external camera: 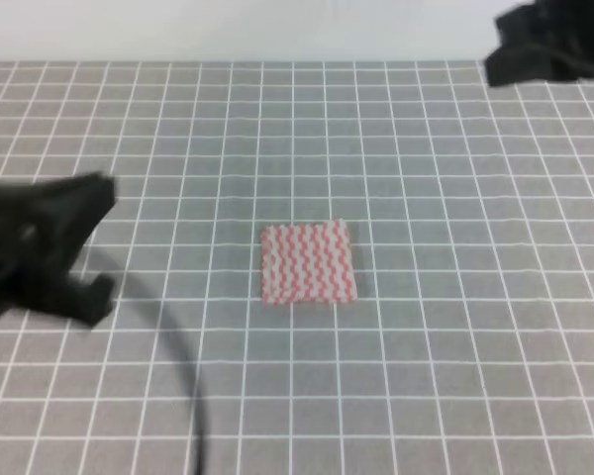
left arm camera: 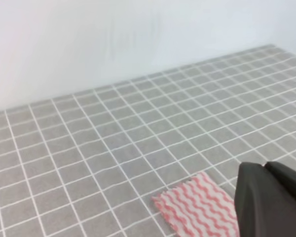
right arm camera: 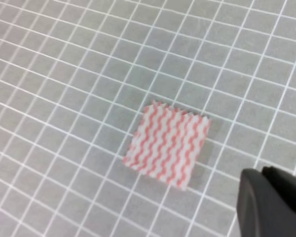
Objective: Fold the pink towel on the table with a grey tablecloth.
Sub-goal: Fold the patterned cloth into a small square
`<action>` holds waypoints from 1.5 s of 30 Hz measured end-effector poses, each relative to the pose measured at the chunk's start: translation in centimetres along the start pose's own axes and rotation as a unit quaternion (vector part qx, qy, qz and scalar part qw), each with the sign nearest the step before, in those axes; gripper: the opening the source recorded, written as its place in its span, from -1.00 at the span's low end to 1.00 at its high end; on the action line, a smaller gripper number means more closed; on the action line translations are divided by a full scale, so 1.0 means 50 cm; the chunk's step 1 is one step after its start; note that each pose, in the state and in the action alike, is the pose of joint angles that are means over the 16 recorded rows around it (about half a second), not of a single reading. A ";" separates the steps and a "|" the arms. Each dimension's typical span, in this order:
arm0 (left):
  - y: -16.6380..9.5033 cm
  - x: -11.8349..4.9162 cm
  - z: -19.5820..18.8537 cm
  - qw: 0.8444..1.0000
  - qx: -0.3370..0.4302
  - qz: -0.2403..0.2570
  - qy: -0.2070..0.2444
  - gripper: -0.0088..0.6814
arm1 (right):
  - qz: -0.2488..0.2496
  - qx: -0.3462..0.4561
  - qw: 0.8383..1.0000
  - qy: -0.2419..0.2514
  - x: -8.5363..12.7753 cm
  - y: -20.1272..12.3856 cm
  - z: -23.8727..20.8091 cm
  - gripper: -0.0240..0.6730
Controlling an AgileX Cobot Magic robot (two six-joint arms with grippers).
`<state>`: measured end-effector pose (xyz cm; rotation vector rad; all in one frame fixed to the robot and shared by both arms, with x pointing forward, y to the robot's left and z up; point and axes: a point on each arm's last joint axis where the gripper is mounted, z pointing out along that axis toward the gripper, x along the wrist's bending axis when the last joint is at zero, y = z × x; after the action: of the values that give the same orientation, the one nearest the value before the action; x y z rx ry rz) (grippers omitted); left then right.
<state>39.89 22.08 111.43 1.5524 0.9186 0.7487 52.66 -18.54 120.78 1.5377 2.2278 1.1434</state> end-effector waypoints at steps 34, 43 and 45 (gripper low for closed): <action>-0.291 0.004 -0.175 0.995 -0.076 0.011 0.066 -0.98 | 0.009 -0.394 0.917 -0.066 -0.034 -0.521 -0.126 -0.97; -0.302 0.005 -0.173 0.995 -0.070 0.010 0.069 -0.98 | 0.031 -0.399 0.911 -0.100 -0.066 -0.546 -0.080 -0.97; -0.302 0.005 -0.173 0.995 -0.070 0.011 0.069 -0.98 | 0.033 -0.393 0.913 -0.102 -0.068 -0.548 -0.074 -0.97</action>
<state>30.24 27.60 98.01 1.4032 0.9322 0.9260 32.75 -27.59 103.54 1.2882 1.3112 1.5453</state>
